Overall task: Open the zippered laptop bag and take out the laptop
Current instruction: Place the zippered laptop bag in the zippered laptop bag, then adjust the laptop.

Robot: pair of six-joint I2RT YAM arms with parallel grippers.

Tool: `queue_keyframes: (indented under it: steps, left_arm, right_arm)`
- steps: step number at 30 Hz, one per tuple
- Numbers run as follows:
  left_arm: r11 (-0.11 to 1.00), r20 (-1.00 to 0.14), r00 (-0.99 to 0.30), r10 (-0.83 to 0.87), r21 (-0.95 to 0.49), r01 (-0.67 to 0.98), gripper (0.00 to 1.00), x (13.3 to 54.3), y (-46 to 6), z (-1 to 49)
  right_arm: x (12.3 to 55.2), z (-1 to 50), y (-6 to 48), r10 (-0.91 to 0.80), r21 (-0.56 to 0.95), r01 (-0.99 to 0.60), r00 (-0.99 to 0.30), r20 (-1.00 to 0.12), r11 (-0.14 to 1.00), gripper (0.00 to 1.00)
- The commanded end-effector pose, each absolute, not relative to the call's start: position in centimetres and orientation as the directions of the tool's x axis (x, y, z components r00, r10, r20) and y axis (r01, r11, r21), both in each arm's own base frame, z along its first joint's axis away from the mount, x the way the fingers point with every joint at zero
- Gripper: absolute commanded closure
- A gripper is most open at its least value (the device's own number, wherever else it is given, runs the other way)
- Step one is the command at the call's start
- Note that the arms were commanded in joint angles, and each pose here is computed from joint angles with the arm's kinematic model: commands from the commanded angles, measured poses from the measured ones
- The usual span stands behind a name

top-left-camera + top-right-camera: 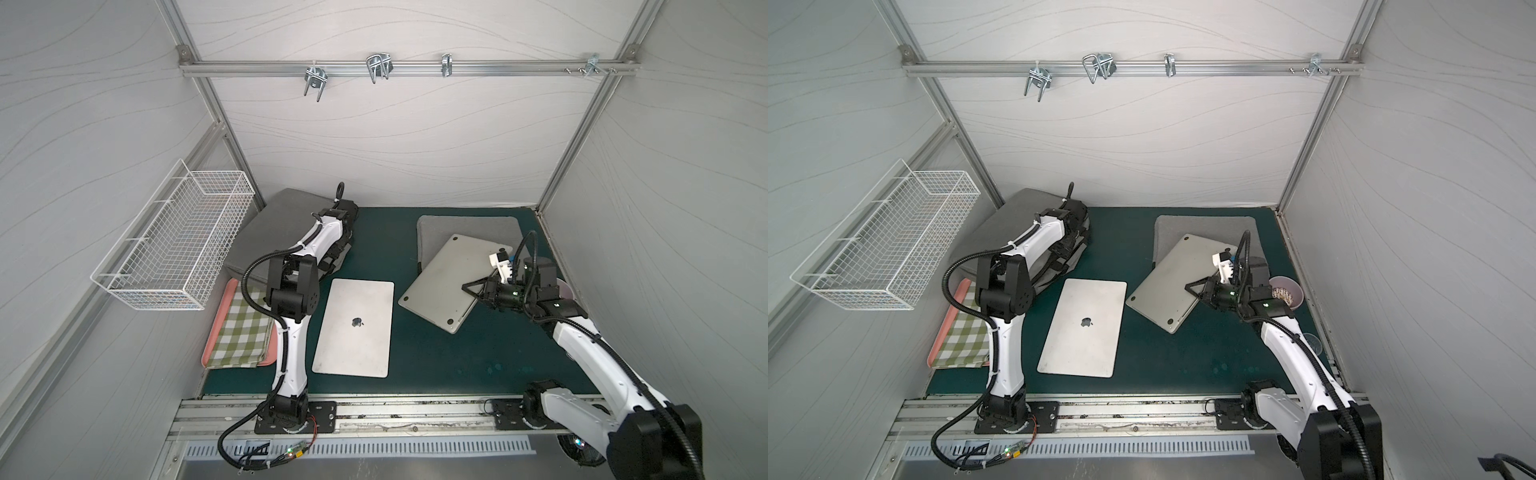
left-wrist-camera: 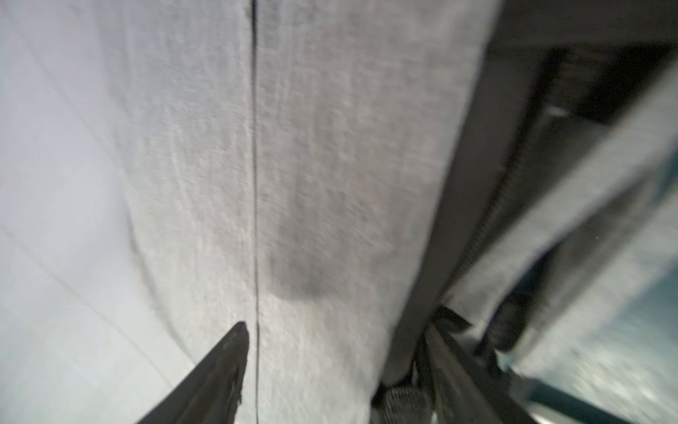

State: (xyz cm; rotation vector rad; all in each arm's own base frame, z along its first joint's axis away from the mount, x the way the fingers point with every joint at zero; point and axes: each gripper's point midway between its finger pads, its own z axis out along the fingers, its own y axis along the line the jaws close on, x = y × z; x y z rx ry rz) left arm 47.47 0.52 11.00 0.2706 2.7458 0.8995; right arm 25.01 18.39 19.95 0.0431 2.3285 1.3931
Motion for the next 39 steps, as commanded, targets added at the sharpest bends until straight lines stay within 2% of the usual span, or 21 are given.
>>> queue_keyframes:
  steps: [1,6,7,8,11,14,18,22,26,28,33,39]
  left_arm:
    - [0.916,-0.277,-0.941,0.193,0.394,0.072,0.23,46.3,-2.8,15.0]
    - [0.987,-0.313,-0.94,0.137,0.122,0.103,0.23,43.0,-7.4,17.1]
    - [0.992,-0.32,-0.939,0.128,0.065,0.113,0.2,42.4,-8.5,17.6]
    - [0.992,-0.317,-0.941,0.12,-0.009,0.129,0.02,41.4,-9.8,17.6]
    - [0.964,-0.33,-0.937,0.116,-0.192,0.187,0.01,39.1,-13.6,18.2]
    - [0.931,-0.32,-0.94,0.12,-0.293,0.219,0.01,37.0,-16.3,18.5]
    - [0.817,-0.307,-0.948,0.087,-0.522,0.244,0.06,34.7,-20.3,19.6]
    - [0.684,-0.293,-0.954,0.064,-0.683,0.256,0.1,33.1,-22.8,21.0]
    - [0.523,-0.288,-0.956,0.058,-0.807,0.275,0.15,32.5,-25.0,23.2]
    - [0.483,-0.29,-0.955,0.064,-0.828,0.284,0.16,32.2,-25.4,23.9]
    - [0.431,-0.295,-0.953,0.071,-0.853,0.296,0.18,32.5,-25.3,25.6]
    - [0.378,-0.307,-0.95,0.05,-0.875,0.303,0.23,33.5,-24.6,28.1]
  right_arm:
    - [25.3,25.3,20.3,0.168,0.801,-0.443,-0.824,-0.541,0.402,1.0]
    - [24.9,25.5,21.1,0.129,0.786,-0.494,-0.811,-0.57,0.372,1.0]
    - [24.8,25.4,21.2,0.119,0.783,-0.501,-0.81,-0.574,0.369,1.0]
    - [24.7,25.4,21.3,0.11,0.778,-0.511,-0.807,-0.581,0.366,1.0]
    - [24.8,25.0,21.2,0.102,0.768,-0.523,-0.798,-0.593,0.369,1.0]
    - [24.6,25.1,21.6,0.08,0.765,-0.547,-0.794,-0.603,0.34,1.0]
    - [24.2,25.8,21.9,0.05,0.749,-0.59,-0.775,-0.63,0.301,1.0]
    - [23.9,26.5,22.1,0.028,0.732,-0.625,-0.755,-0.655,0.27,1.0]
    - [24.2,27.9,22.5,0.031,0.725,-0.65,-0.739,-0.672,0.227,1.0]
    - [24.4,28.9,22.7,0.032,0.724,-0.657,-0.735,-0.677,0.209,1.0]
    - [25.2,31.3,22.8,0.049,0.708,-0.689,-0.71,-0.702,0.157,1.0]
    - [25.9,33.6,22.8,0.056,0.731,-0.68,-0.729,-0.682,0.057,1.0]
